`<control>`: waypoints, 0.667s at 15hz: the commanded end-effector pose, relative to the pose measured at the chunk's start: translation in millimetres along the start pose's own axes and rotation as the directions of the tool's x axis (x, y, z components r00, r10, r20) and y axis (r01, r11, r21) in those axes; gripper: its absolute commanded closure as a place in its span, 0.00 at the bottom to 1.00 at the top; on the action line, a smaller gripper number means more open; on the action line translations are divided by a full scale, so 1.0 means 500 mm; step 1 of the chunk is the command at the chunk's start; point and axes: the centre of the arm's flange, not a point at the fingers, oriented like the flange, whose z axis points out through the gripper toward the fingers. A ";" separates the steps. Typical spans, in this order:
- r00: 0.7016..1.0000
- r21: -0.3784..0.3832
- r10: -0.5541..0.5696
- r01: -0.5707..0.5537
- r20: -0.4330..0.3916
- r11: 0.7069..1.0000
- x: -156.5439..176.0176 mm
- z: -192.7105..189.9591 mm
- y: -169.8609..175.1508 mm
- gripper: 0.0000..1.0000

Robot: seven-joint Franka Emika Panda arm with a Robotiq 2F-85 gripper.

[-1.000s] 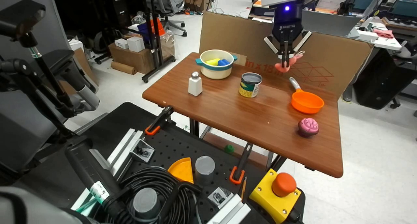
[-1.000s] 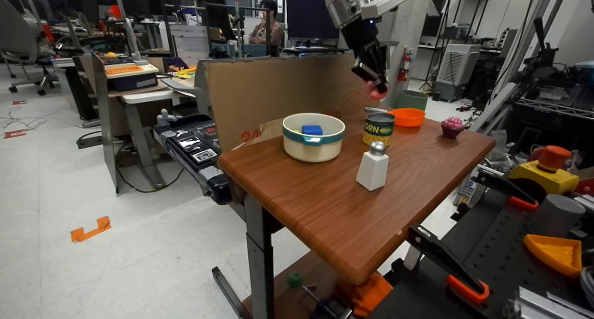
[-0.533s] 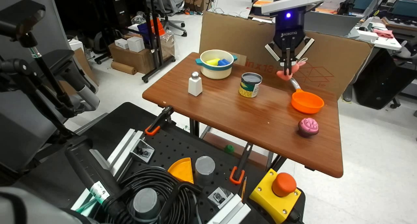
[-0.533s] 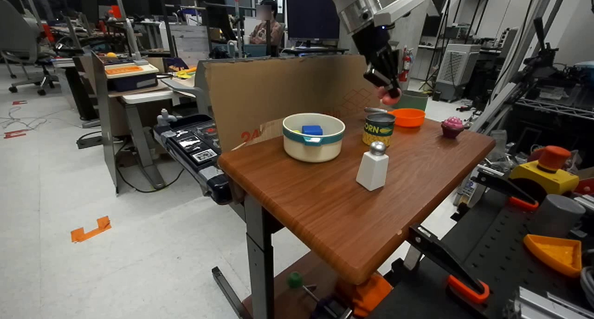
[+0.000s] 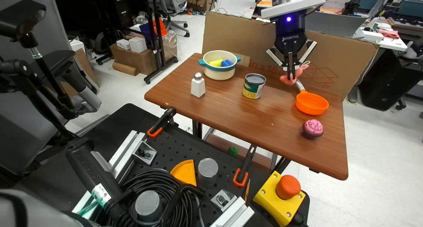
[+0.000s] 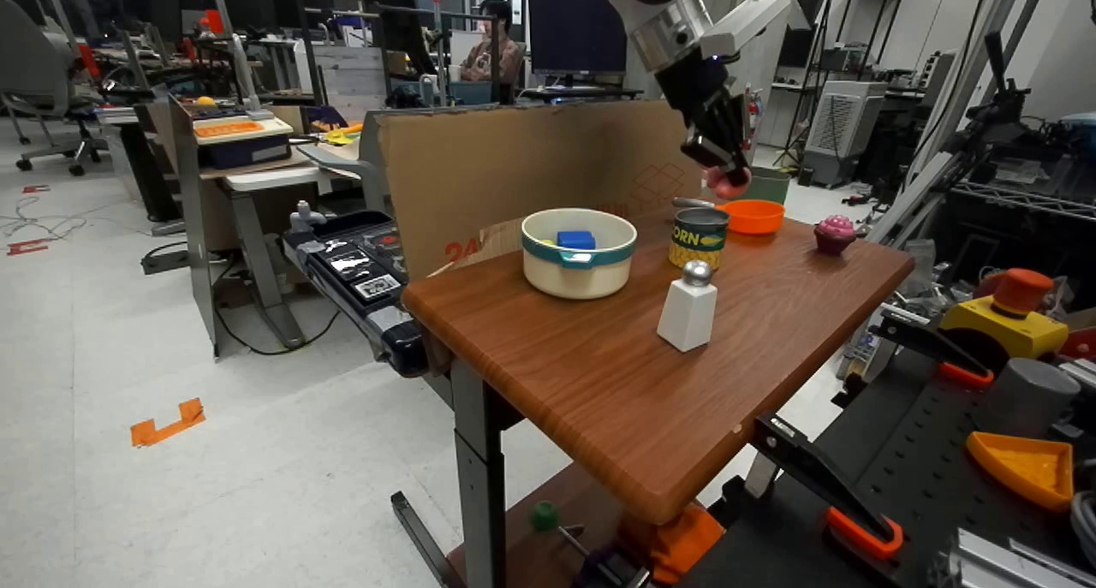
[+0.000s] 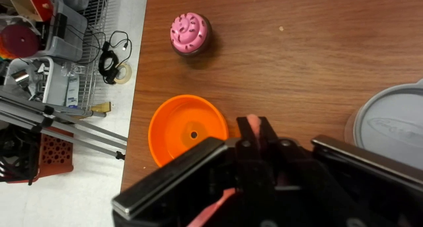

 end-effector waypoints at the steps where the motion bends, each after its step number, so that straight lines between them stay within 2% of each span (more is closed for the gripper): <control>1: 1.000 -0.053 -0.011 0.010 -0.015 0.999 -0.037 0.003 -0.013 0.60; 8: 0.999 -0.084 -0.021 0.019 -0.026 0.996 -0.053 -0.001 -0.010 0.09; 10: 0.999 -0.089 -0.010 0.007 -0.042 0.996 -0.065 -0.007 -0.007 0.00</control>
